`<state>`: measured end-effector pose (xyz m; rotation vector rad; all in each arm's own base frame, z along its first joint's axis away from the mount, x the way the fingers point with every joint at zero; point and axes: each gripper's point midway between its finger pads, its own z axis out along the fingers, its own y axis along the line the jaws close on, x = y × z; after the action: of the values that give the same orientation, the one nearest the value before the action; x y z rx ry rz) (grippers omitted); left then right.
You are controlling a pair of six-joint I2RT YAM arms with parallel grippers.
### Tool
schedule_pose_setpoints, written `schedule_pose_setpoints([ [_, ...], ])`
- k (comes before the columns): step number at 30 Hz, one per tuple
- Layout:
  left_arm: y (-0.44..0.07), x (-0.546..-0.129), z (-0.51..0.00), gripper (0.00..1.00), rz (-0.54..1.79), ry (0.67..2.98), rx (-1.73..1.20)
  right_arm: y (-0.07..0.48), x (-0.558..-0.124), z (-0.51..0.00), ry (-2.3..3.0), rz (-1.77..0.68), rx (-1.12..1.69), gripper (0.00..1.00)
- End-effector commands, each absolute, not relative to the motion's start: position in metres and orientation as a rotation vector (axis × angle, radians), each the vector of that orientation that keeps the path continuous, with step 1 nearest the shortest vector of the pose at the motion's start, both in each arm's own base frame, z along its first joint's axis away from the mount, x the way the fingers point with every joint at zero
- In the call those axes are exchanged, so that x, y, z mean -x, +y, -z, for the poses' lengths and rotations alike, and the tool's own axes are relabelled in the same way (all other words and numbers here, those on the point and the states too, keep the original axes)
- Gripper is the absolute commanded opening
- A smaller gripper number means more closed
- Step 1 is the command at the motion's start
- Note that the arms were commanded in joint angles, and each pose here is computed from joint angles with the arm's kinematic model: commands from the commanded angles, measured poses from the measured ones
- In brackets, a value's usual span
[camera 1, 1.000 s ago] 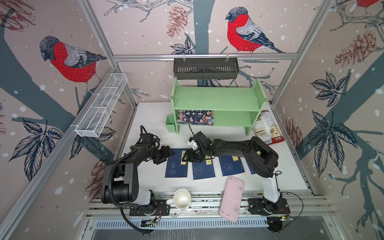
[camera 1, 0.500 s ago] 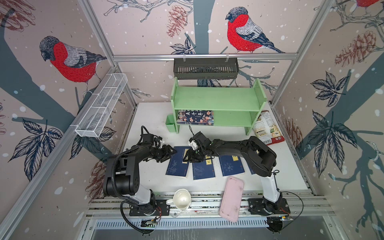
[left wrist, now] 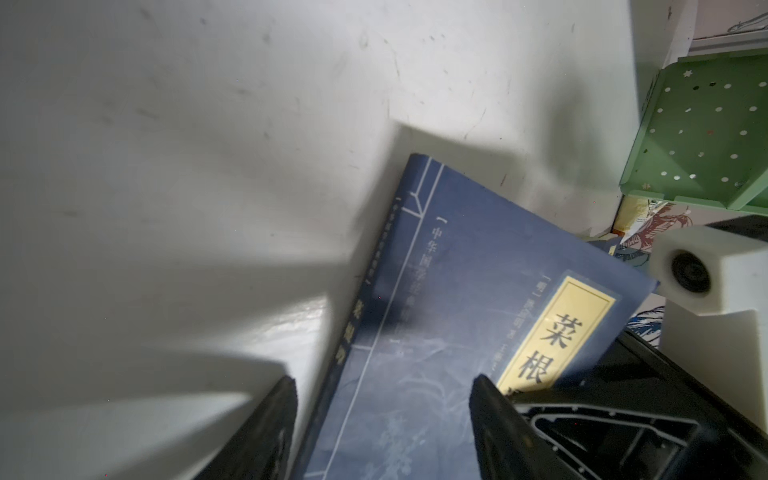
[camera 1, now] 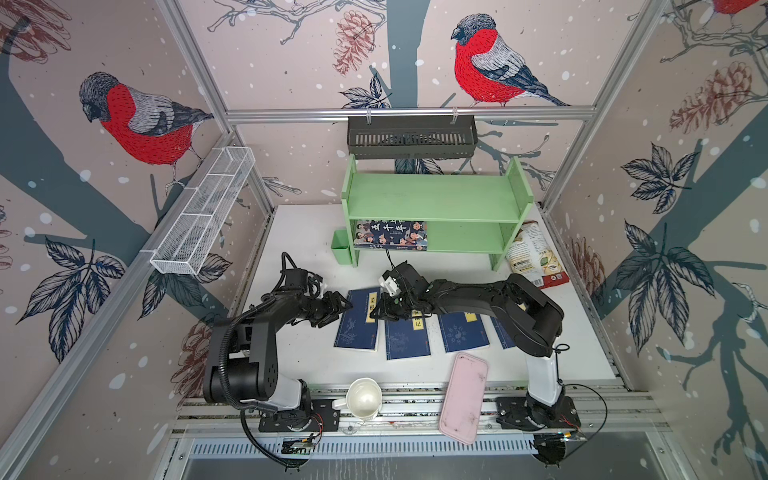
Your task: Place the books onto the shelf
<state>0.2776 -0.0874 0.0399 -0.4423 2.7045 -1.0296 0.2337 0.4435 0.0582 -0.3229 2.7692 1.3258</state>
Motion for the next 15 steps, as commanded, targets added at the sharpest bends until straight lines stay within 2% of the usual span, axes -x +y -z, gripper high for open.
schedule_pose_setpoints([
  [1, -0.082, -0.28, -0.05, 0.67, 1.005, 2.694, 0.441, 0.448, -0.238, -0.076, 2.689, -1.344, 0.353, 0.01],
  [9, -0.072, -0.304, -0.102, 0.65, 1.1, 2.568, 0.316, 0.443, -0.226, -0.115, 2.59, -1.395, 0.476, 0.01],
  [15, -0.085, -0.299, -0.13, 0.65, 1.256, 2.452, 0.212, 0.438, -0.222, -0.139, 2.528, -1.407, 0.536, 0.01],
])
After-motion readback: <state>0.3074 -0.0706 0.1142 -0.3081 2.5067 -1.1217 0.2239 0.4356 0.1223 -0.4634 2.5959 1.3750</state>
